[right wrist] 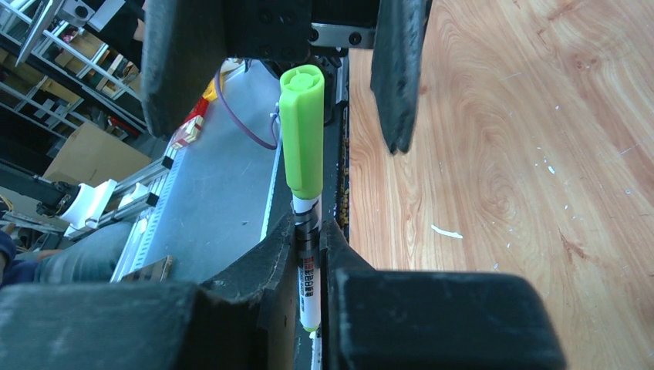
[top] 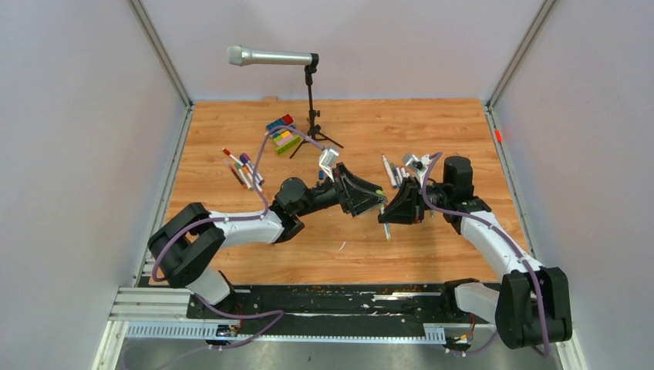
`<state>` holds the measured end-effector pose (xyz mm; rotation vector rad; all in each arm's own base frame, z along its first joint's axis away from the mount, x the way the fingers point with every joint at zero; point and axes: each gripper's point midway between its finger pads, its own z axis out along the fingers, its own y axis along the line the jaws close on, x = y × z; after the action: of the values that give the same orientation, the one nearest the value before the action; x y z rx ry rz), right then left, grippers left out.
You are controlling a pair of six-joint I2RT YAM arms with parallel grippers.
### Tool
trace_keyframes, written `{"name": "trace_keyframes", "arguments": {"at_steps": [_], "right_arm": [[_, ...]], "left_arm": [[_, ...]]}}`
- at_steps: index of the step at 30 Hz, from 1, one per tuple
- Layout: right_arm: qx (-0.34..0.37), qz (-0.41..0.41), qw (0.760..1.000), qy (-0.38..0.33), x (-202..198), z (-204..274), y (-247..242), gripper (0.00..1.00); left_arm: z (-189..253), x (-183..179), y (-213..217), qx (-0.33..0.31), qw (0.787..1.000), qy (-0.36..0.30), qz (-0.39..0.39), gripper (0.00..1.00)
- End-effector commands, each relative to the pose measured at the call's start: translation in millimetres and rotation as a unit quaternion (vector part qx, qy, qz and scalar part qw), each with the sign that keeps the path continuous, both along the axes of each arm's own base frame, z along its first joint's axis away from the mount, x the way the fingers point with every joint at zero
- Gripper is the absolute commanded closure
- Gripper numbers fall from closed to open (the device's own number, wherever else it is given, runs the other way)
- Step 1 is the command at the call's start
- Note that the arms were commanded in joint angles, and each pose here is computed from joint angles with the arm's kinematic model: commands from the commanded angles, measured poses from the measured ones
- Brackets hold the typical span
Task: Open the pen caps
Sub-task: Open the pen cap from the pen.
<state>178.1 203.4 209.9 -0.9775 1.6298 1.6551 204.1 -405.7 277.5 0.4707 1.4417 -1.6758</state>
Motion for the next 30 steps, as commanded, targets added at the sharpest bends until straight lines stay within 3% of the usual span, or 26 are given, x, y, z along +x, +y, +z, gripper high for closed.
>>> {"name": "trace_keyframes", "arguments": {"at_steps": [1, 6, 11, 16, 21, 26, 30], "right_arm": [[0.015, 0.022, 0.999, -0.041, 2, 15, 2, 1.0], [0.013, 0.019, 0.999, -0.037, 3, 14, 2, 1.0], [0.007, 0.016, 1.0, -0.025, 5, 8, 4, 1.0], [0.006, 0.045, 0.999, -0.008, -7, -1, 13, 1.0], [0.006, 0.096, 0.995, 0.009, -30, -10, 28, 1.0], [0.003, 0.107, 0.994, 0.01, -32, -13, 33, 1.0], [-0.028, 0.059, 0.998, -0.022, -15, -18, 29, 1.0]], "left_arm": [[26, -12, -4, -0.061, 0.997, -0.006, -0.04, 0.33], [19, -10, -8, -0.062, 0.997, 0.0, -0.045, 0.52], [28, -1, -5, -0.052, 0.998, -0.033, -0.012, 0.99], [72, 43, 24, -0.047, 0.986, -0.104, 0.12, 1.0], [149, 91, 86, -0.125, 0.952, -0.145, 0.241, 1.0], [188, 97, 114, -0.16, 0.935, -0.169, 0.267, 1.0], [169, 92, 115, -0.12, 0.945, -0.156, 0.26, 1.0]]}}
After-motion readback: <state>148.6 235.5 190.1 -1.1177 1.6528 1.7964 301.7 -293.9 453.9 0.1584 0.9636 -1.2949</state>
